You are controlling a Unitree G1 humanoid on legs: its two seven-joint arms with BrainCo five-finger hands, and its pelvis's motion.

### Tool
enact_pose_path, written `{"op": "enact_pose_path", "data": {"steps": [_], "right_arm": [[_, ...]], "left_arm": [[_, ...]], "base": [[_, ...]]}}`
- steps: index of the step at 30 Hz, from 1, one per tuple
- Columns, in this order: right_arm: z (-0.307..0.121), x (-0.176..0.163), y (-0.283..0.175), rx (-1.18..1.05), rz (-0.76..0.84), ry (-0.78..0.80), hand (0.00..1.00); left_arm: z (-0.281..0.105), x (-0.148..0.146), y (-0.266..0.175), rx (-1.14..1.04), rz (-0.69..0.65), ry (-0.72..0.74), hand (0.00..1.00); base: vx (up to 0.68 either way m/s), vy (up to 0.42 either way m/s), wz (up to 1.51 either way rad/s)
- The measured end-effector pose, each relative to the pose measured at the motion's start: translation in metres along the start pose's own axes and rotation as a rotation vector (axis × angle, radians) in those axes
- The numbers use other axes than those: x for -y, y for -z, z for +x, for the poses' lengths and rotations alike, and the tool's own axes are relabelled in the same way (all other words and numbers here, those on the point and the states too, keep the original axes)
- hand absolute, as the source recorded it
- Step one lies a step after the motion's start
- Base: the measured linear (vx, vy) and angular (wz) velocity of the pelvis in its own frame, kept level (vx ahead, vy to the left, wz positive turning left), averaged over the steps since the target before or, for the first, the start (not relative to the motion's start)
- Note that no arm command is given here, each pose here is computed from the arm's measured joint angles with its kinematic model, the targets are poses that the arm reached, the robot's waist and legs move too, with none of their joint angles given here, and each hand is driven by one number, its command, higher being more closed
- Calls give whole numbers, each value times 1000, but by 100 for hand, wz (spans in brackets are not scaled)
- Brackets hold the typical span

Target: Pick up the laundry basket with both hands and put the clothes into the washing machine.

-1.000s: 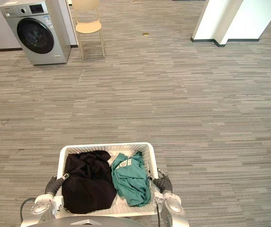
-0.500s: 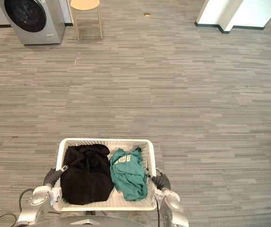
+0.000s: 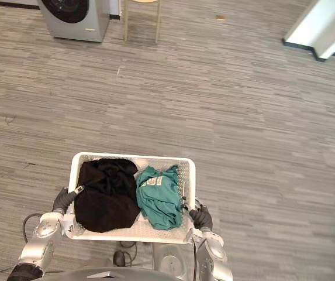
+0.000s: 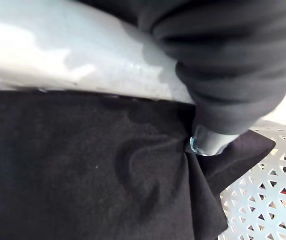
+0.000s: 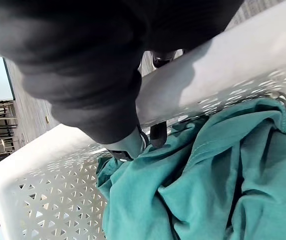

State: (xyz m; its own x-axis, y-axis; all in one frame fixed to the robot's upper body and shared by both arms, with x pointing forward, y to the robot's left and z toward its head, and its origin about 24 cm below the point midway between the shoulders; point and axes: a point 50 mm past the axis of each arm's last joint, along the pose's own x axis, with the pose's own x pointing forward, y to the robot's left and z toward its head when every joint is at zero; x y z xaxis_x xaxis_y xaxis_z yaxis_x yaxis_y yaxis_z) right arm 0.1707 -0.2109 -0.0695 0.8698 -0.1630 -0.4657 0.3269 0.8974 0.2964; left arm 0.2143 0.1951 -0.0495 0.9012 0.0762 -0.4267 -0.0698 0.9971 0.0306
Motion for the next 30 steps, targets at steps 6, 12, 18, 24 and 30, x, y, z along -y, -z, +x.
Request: {"op": "enact_pose_path", "data": {"steps": [6,12,18,24,30], "right_arm": [[-3,9,-11,19,-43,6,100],[-5,16,-13,-10,-94,2,100],[6,18,-7,-51,-124,-1,100],[-7,19,28,-161,-68,32,100],[-19,16,9,-52,-75,-3,100]], "left_arm": [[-7,12,16,-46,-62,-1,100],[-27,14,25,-43,-108,-3,100],[-37,9,43,-99,-142,-40,100],[-33,1,47,-158,-67,-29,100],[-21,10,17,-41,-63,-2,100]], "base": [[874,-167,44],[826,-86,-63],[757,194,-106],[819,189,-13],[617,-34,30]]}}
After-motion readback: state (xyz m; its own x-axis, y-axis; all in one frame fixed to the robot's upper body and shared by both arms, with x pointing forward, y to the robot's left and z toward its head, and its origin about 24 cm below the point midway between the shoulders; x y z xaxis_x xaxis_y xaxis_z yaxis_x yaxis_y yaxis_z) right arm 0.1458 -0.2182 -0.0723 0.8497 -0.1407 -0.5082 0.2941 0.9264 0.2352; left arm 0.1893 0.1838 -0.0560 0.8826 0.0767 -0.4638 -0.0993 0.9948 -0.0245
